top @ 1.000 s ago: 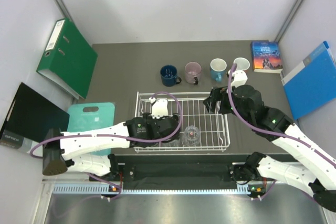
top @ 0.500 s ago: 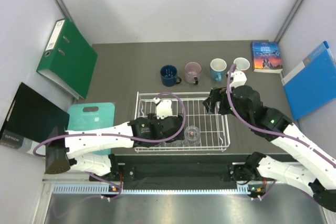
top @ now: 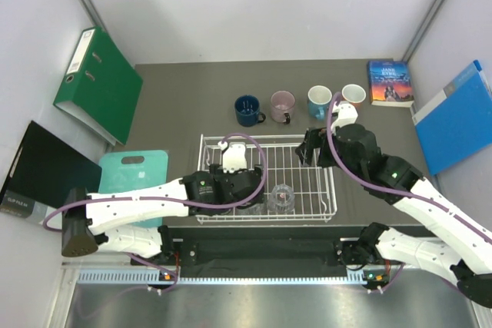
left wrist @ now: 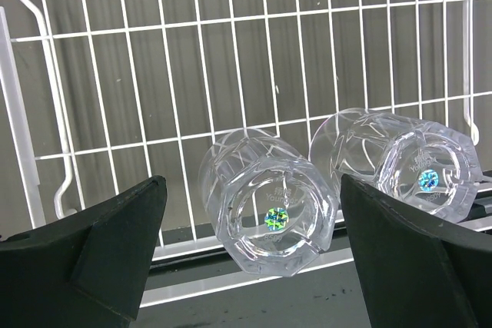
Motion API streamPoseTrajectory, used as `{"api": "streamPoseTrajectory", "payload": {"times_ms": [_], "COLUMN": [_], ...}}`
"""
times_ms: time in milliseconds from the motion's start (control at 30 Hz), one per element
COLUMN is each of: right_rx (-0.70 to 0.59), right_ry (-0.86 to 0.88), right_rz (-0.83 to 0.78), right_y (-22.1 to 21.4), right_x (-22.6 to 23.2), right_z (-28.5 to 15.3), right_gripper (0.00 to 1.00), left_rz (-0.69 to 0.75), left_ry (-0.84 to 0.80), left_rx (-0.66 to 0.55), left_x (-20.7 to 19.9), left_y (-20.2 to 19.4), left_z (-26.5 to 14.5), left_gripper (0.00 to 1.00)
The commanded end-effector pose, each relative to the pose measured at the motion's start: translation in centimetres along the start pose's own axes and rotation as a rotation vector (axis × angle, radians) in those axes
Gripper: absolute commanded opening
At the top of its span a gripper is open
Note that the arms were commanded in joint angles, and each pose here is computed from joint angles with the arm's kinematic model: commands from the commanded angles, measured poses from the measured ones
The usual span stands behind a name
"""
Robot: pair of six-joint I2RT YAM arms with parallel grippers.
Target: Unload the cups from the dish rack
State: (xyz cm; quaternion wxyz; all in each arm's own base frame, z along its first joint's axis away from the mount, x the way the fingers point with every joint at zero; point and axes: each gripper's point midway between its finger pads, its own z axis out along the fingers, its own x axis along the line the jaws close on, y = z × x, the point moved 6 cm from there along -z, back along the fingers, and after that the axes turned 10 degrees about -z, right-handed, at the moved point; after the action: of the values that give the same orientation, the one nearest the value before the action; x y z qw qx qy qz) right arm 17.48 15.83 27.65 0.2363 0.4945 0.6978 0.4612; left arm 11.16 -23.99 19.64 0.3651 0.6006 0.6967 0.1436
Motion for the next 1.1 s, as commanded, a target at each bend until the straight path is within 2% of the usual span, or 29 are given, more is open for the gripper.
{"api": "streamPoseTrajectory", "payload": {"times_ms": [0, 633, 767, 867, 900, 967, 1000, 1067], "right_rx": [-0.047, -0.037, -0.031, -0.032, -0.036, -0.037, -0.039, -0.044], "right_ry": [0.026, 0.022, 0.022, 0.019, 0.019, 0.017, 0.017, 0.019], "right_rz": [0.006, 0.009, 0.009, 0.005, 0.005, 0.004, 0.002, 0.002], "right_y": [0.9, 0.5, 0.4, 0.5, 0.6, 0.7, 0.7, 0.9], "right_x": [0.7, 0.7, 0.8, 0.7, 0.7, 0.6, 0.6, 0.7], "right_z": [0.1, 0.6, 0.7, 0.6, 0.6, 0.5, 0.5, 0.4], "right_gripper": [0.85, 0.85, 0.85, 0.85, 0.85, 0.84, 0.85, 0.84], "left_rz": [0.002, 0.041, 0.045, 0.043, 0.045, 0.044, 0.039, 0.039], "left_ry": [-0.025, -0.037, -0.043, -0.055, -0.052, -0.060, -0.052, -0.055], "left_rx": [-0.009, 0.090, 0.113, 0.104, 0.092, 0.076, 0.055, 0.038], "left_x": [-0.9, -1.0, -1.0, -1.0, -0.9, -1.0, -1.0, -1.2], "left_y": [0.6, -2.5, -3.1, -2.9, -2.7, -2.2, -1.8, -1.2], "left_z": [-0.7, 1.7, 2.0, 1.8, 1.8, 1.4, 1.4, 0.9], "left_gripper": [0.99, 0.99, 0.94, 0.76, 0.60, 0.42, 0.17, 0.00]}}
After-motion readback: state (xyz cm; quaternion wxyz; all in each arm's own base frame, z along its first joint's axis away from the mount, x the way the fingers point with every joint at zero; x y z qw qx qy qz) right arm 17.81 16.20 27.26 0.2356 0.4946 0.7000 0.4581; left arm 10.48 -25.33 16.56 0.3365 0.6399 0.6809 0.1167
